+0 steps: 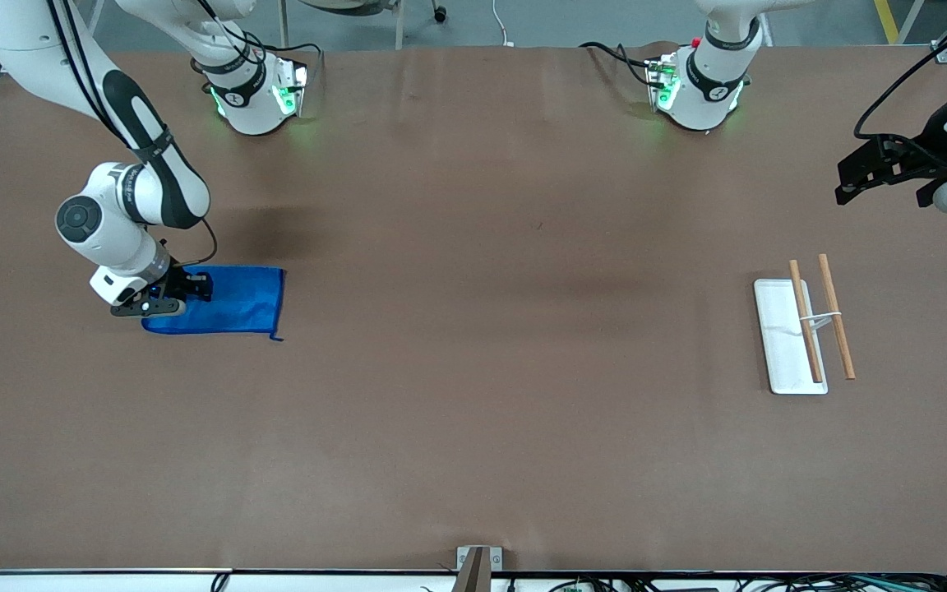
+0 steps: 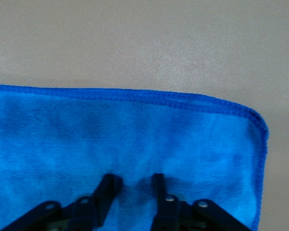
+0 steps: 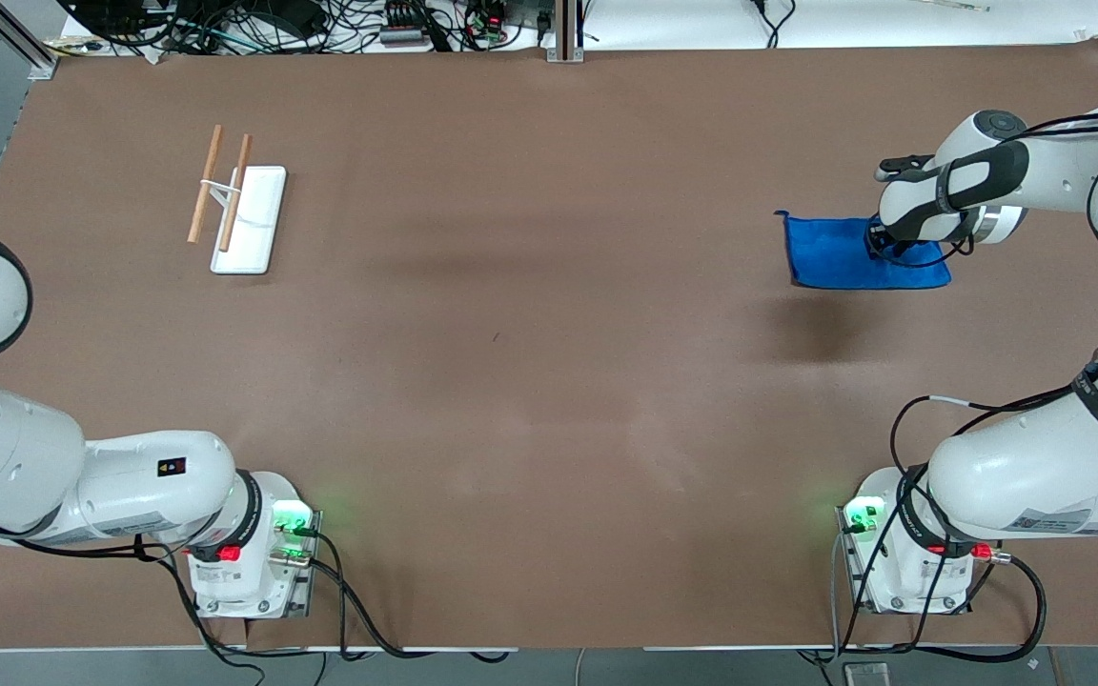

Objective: Right arm passes towel to left arm to hang
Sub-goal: 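Grasp the blue towel edge with the right gripper and lift it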

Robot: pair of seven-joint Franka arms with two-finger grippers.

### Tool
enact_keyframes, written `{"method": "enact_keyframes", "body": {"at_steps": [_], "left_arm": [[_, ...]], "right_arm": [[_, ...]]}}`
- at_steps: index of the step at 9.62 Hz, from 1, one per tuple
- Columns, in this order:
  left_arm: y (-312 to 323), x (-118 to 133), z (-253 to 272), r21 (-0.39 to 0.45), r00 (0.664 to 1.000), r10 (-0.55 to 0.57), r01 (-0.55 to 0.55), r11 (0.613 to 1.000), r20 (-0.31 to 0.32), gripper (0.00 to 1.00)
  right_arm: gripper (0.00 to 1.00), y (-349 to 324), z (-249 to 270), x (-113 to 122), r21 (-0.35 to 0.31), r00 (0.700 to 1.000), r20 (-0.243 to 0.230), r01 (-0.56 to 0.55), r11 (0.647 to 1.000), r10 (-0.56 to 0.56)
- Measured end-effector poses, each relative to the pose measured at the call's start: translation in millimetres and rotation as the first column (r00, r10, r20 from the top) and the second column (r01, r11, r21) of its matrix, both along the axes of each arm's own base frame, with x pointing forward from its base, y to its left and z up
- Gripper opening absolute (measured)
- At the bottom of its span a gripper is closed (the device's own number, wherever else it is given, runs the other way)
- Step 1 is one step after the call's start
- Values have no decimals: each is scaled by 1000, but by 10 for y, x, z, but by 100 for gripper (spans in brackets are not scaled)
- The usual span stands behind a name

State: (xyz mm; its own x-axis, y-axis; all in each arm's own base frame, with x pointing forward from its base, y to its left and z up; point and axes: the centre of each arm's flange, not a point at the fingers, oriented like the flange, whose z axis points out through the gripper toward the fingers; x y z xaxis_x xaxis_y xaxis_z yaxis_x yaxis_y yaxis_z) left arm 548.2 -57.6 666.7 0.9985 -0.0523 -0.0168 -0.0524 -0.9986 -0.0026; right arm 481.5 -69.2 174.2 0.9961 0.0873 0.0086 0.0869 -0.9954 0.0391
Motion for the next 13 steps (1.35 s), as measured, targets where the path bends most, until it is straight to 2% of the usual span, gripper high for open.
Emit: {"method": "enact_keyframes", "body": {"at_steps": [2,3,5,6,9,10,11,13], "left_arm": [[30,3,2,0,1000,5,-5,1000,0,100],[62,6,2,0,1000,11,-11,1000,0,100],[73,15,-12,0,1000,12,-12,1000,-2,100],[25,20,-28,-1,1000,3,-3,1000,-5,100],[-37,23,-46,-1,1000,-8,8,1000,-9,100],[-37,23,-46,-1,1000,-9,9,1000,-9,100],[-38,23,-46,-1,1000,-9,9,1000,-9,100],[-36,23,-46,-1,1000,-8,8,1000,-9,100]], "right_arm": [[7,4,10,1,0,1000,3,0,1000,0],[3,4,10,1,0,1000,3,0,1000,0],[3,17,66,36,8,999,-49,-1,1000,1],[3,16,229,134,12,998,-66,-1,1000,2],[3,-6,1096,550,26,993,-121,7,1000,-3],[3,44,1410,674,53,990,-143,18,998,-11],[3,133,1678,779,90,988,-152,29,996,-15],[3,465,2011,901,156,991,-136,11,988,10]]}}
